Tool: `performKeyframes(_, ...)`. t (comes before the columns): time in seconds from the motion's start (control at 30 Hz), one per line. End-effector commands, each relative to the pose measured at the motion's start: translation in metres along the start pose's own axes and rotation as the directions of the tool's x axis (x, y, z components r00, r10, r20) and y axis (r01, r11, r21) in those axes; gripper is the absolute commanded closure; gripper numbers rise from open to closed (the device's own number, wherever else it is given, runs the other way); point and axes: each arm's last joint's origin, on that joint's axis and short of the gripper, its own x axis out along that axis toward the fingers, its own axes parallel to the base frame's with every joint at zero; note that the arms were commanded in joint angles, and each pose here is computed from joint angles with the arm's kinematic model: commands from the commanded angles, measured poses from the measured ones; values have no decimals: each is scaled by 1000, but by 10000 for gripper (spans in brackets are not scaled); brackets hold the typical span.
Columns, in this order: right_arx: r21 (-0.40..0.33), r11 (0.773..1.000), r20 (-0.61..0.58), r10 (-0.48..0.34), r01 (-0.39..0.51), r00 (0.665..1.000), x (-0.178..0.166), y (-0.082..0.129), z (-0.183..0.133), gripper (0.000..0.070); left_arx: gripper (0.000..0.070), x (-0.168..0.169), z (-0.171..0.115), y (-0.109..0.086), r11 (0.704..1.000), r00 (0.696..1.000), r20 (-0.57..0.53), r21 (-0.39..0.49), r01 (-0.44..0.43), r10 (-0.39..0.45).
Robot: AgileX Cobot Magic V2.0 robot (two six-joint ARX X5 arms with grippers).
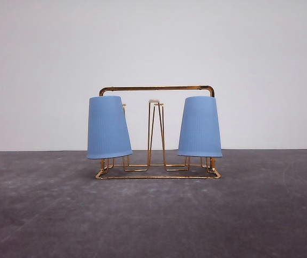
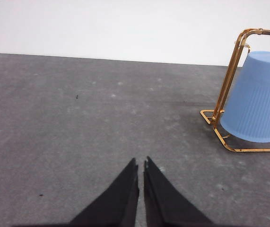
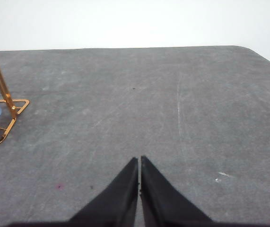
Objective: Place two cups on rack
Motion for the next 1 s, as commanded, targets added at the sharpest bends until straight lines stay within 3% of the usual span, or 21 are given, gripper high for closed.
performKeyframes(0.0, 10, 1000, 9, 2, -2, 1000, 0, 0, 1, 694, 700, 1, -4, 0, 1000, 1000, -2, 6, -2, 2)
performKeyframes(0.97, 10, 1000, 9, 2, -2, 1000, 0, 0, 1, 694, 700, 1, -4, 0, 1000, 1000, -2, 6, -2, 2)
